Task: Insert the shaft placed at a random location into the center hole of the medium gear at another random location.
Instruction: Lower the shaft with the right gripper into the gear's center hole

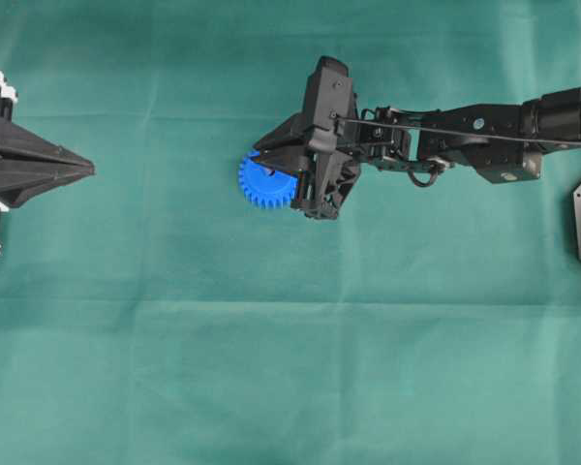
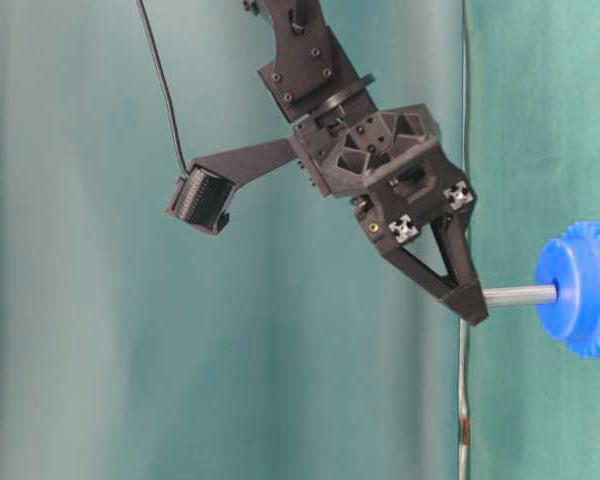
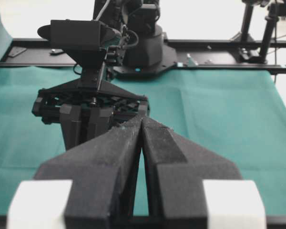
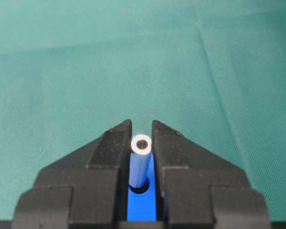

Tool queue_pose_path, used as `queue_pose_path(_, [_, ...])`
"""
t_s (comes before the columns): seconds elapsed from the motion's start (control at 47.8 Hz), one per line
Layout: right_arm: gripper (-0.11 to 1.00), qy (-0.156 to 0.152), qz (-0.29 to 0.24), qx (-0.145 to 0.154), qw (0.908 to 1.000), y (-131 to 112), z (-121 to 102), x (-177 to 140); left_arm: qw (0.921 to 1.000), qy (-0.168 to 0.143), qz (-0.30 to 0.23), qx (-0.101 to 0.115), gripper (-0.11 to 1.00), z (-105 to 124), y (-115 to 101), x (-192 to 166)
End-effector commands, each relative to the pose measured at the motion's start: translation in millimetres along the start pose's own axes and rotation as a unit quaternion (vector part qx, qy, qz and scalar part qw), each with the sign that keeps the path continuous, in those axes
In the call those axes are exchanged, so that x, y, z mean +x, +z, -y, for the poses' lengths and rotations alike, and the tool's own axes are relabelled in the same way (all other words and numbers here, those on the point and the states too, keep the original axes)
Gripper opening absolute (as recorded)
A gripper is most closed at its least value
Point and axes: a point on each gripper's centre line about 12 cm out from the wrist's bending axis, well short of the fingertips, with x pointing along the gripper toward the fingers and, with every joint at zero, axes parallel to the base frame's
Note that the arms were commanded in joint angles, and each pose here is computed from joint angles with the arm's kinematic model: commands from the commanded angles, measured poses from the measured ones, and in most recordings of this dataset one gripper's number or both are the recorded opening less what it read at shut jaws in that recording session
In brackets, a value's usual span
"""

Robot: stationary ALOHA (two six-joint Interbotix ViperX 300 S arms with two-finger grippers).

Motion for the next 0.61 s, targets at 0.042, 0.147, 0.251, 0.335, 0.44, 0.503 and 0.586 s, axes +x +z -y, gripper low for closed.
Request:
queue_pose_path(0.042, [0.13, 0.001, 0.019, 0.000, 0.9998, 15, -1, -5, 0.9999, 0.000, 0.010, 0.001, 0.00, 0, 8, 2])
queue_pose_path(0.147, [0.13, 0.002, 0.028, -0.002, 0.9996, 21, -2, -11, 0.9999, -0.001, 0.011, 0.001, 0.00, 0, 8, 2])
queue_pose_path(0.251, [0.13, 0.003, 0.034, -0.003, 0.9994, 29, -2, -18, 0.9999, -0.001, 0.011, 0.000, 0.00, 0, 8, 2])
queue_pose_path(0.335, [0.13, 0.003, 0.037, -0.004, 0.9993, 33, -2, -22, 0.9999, -0.001, 0.011, 0.001, 0.00, 0, 8, 2])
queue_pose_path(0.44, [0.13, 0.004, 0.036, -0.005, 0.9993, 33, -2, -23, 1.0000, -0.001, 0.009, 0.001, 0.00, 0, 7, 2])
queue_pose_path(0.503, [0.13, 0.004, 0.034, -0.005, 0.9994, 33, -2, -23, 1.0000, -0.001, 0.009, 0.001, 0.00, 0, 7, 2])
queue_pose_path(0.586, [0.13, 0.003, 0.031, -0.004, 0.9995, 31, -2, -23, 1.0000, -0.001, 0.009, 0.000, 0.00, 0, 7, 2])
